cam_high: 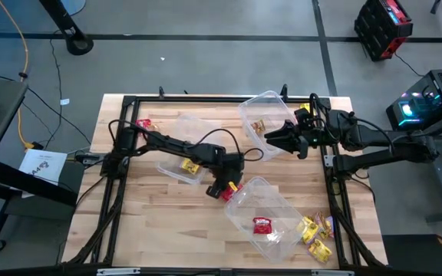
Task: Sort candy
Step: Put the red candy into the bottom right transparent bin
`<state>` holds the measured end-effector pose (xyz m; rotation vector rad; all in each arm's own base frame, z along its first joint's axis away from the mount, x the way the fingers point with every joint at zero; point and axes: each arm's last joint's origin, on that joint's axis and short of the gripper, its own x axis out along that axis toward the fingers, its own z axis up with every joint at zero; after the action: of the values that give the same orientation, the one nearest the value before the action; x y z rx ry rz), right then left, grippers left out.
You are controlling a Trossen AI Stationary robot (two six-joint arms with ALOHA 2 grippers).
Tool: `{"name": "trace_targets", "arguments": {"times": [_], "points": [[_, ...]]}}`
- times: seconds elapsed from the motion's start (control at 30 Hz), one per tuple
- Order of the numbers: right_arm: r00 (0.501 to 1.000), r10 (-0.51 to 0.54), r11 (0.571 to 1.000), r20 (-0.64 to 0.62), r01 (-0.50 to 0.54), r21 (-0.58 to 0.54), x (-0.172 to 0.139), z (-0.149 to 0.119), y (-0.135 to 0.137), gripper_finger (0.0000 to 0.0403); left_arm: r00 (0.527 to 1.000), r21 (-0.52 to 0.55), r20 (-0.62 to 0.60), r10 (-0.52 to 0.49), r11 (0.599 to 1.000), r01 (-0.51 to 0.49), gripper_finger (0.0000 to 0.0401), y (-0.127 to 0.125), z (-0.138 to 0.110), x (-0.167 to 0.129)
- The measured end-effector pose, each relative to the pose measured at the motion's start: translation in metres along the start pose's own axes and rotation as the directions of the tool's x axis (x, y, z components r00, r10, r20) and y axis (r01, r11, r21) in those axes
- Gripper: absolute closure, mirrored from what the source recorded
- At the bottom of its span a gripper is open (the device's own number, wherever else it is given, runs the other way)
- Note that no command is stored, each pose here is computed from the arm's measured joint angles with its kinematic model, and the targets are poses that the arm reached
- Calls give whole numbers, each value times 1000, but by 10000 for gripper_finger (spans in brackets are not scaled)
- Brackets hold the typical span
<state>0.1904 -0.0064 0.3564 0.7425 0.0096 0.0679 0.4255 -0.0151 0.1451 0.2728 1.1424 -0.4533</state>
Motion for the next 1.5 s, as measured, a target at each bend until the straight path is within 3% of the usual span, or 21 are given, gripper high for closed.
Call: {"name": "trace_targets", "arguments": {"times": [0.23,0.3,0.4,0.5,0.63,0.77,0.87,0.97,1.1,1.2,1.27,1.5], "points": [[1000,0,1000,0,0,-1,0,0,0,226,998,-51,-48,48,997,-51,246,2,-3,9],[1000,1,1000,0,-1,-2,0,0,0,226,997,-64,-58,47,997,-51,282,2,-4,8],[1000,1,1000,0,-1,-2,0,0,0,226,996,-107,-82,25,994,-34,371,-1,-6,0],[1000,1,1000,0,-1,-3,0,0,0,226,993,-138,-116,16,990,-32,389,-1,-10,-16],[1000,1,1000,0,-1,-4,0,0,0,226,994,-142,-86,63,987,-75,399,0,-10,-59],[1000,1,1000,0,-1,-10,0,0,0,226,976,-138,28,216,968,-210,400,1,-6,-119],[1000,1,1000,0,-1,-11,0,0,0,226,922,-159,191,337,938,-310,400,1,0,-165],[1000,1,1000,0,-1,-11,0,0,0,226,850,-182,353,391,920,-348,401,-1,7,-195],[1000,0,1000,1,0,-12,0,0,0,226,810,-124,533,246,969,-212,401,-12,22,-202],[1000,-1,1000,2,1,-12,0,0,0,226,787,-26,616,33,999,-22,401,-23,36,-189],[1000,-1,1000,3,1,-12,0,0,0,226,756,41,646,-111,993,111,401,-31,46,-175],[1000,2,1000,9,-2,-12,0,1,0,226,684,69,692,-231,964,256,364,-32,64,-145]]}}
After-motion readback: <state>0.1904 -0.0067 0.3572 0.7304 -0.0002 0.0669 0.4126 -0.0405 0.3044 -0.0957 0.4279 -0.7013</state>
